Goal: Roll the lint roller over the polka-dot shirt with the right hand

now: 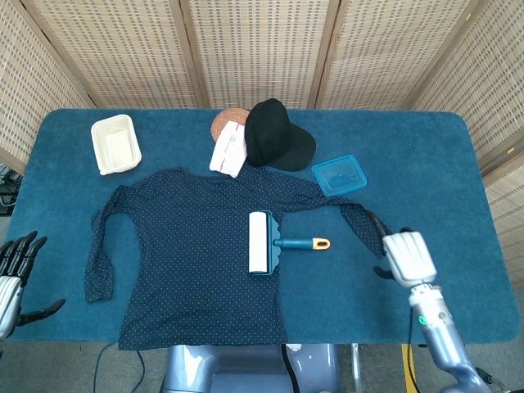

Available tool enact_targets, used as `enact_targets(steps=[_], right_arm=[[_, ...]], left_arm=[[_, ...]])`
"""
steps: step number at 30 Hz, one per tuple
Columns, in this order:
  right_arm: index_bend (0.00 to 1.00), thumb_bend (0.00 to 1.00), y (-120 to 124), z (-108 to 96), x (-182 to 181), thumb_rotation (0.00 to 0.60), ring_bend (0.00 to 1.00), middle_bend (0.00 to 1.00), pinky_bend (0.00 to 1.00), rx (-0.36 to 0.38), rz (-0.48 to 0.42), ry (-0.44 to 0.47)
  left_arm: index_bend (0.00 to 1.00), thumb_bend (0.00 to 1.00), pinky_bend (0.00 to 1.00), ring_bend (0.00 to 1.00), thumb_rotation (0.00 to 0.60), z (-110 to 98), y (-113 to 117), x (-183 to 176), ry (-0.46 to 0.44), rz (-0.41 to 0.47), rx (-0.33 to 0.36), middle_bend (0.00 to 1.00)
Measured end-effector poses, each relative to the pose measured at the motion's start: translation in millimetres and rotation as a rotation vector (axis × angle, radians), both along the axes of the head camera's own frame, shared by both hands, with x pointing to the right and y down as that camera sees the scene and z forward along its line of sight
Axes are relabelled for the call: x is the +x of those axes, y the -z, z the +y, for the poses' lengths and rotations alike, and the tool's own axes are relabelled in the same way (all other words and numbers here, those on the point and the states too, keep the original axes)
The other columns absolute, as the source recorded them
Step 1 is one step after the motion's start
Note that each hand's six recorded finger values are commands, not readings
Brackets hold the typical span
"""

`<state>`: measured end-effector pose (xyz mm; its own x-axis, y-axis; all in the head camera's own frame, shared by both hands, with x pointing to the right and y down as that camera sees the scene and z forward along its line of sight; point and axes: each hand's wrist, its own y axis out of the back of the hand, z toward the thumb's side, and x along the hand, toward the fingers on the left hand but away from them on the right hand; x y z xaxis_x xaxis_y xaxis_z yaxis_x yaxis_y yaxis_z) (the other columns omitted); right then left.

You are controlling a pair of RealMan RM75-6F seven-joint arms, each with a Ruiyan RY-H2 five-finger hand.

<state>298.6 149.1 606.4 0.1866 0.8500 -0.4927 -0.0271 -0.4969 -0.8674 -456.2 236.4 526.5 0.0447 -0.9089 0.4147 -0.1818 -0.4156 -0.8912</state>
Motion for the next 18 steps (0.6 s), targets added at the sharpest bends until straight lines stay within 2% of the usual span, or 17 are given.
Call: enact_targets(steps=[6, 8, 13, 18], right_arm=[[0.0, 0.0, -27, -23, -35, 0.6, 1.0, 1.0, 1.0, -0.112, -0.011, -0.022], [0.05, 0.01, -34, -28, -46, 0.6, 1.0, 1.0, 1.0, -0.148, -0.013, -0.032], [0.31, 0.13, -52, -35, -92, 0.6, 1.0, 1.0, 1.0, -0.216, 0.004, -0.001], [0.38, 0.25, -71, -35, -128, 0.6, 1.0, 1.0, 1.0, -0.252, 0.021, -0.007]], left_arm=[[0.0, 0.0, 0.0, 0.0, 0.6, -4, -5, -5, 0.017, 0.0, -0.02, 0.0], [0.0, 0.0, 0.0, 0.0, 0.6, -6, -6, -7, 0.025, 0.002, -0.022, 0.0], [0.0, 0.0, 0.0, 0.0, 0.6, -9, -6, -11, 0.044, 0.007, -0.024, 0.0], [0.0, 0.0, 0.0, 0.0, 0.6, -9, -7, -12, 0.043, 0.022, -0.041, 0.0]])
